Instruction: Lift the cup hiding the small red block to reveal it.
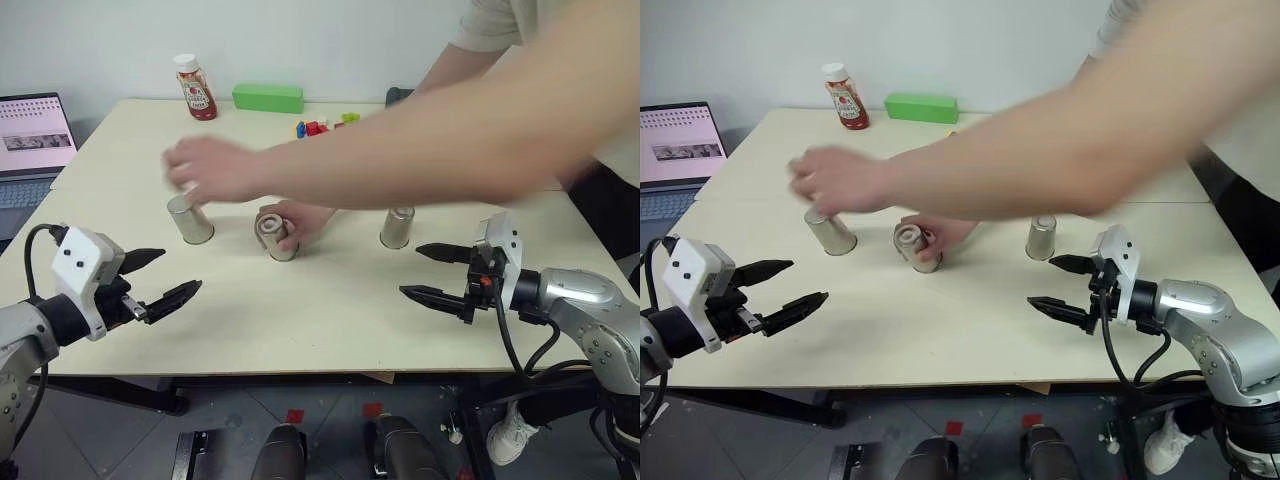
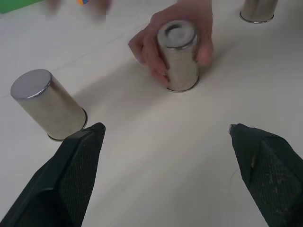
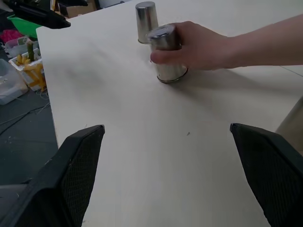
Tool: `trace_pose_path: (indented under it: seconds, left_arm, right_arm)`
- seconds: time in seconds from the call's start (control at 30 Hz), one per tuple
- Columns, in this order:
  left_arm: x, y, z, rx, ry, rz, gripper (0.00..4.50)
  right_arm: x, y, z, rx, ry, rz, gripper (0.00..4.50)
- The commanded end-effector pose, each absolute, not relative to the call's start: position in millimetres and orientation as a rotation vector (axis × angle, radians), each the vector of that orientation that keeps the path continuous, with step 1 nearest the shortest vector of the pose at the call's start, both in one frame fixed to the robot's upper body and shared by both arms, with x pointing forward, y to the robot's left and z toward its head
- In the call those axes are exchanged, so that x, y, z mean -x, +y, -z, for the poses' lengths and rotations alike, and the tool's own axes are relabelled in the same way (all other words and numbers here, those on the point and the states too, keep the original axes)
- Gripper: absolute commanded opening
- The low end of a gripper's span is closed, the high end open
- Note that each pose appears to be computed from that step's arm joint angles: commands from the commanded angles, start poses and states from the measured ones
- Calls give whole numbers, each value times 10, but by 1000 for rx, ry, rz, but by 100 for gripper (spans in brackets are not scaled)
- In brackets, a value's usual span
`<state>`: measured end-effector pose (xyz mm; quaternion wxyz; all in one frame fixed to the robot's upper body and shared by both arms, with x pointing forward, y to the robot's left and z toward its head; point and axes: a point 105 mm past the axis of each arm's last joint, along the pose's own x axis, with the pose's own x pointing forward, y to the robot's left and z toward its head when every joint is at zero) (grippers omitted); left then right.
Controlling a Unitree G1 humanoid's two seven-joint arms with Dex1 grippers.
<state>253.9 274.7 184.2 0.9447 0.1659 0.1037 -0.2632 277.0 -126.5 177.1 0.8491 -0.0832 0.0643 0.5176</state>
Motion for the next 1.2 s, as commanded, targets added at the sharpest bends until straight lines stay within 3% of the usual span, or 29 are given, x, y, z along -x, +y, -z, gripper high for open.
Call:
trace_pose_path:
  seconds: [0.03,0.77,0.97,1.2]
  left_arm:
    - [-2536,2702,-1929,-377,190,552,446]
    - [-2637,2754,-1940,-345,153,490,446]
    - [-2750,2899,-1956,-282,129,396,446]
    - [-2937,3077,-1854,-235,153,307,446]
  right_arm:
    - [-2741,-1233,-1839,198,94,-1111,450]
    - [-2746,-1143,-1862,189,62,-1125,450]
    - [-2724,-992,-1920,160,41,-1168,450]
    - [-2894,-720,-2039,134,36,-1129,450]
